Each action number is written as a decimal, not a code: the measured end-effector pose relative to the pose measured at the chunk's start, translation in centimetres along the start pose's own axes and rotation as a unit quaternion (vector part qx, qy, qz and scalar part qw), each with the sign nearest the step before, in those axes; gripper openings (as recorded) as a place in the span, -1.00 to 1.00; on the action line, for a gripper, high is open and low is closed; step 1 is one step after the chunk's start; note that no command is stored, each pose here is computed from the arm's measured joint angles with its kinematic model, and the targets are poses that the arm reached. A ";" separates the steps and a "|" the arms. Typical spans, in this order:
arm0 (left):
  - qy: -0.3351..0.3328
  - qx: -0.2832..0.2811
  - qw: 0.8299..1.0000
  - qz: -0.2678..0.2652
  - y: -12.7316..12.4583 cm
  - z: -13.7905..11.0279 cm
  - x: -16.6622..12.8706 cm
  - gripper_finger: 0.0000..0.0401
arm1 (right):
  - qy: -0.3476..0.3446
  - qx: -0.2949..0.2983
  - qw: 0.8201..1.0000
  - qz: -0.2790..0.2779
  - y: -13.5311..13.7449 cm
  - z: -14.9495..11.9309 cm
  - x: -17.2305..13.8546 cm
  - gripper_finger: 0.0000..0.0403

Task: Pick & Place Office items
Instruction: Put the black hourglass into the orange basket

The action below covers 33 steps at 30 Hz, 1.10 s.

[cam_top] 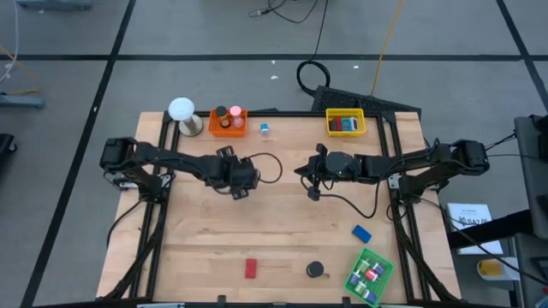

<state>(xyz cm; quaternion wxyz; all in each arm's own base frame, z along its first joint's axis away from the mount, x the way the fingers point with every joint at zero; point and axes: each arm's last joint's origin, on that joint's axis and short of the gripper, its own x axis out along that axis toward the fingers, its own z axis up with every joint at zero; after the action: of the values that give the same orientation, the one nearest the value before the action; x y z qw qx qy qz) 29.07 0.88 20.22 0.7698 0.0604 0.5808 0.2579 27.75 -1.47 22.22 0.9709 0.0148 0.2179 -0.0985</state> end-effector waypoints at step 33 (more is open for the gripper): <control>-0.281 0.167 0.885 0.331 -9.9 -3.9 7.0 0.03 | -0.004 -0.008 1.000 0.000 0.0 0.1 0.0 -1.00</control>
<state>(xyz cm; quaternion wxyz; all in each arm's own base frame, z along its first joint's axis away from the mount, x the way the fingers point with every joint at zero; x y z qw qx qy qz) 30.11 -5.16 9.02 0.7492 0.4464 0.3209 0.3693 27.78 -1.47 22.29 0.9717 0.0070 0.2152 -0.0967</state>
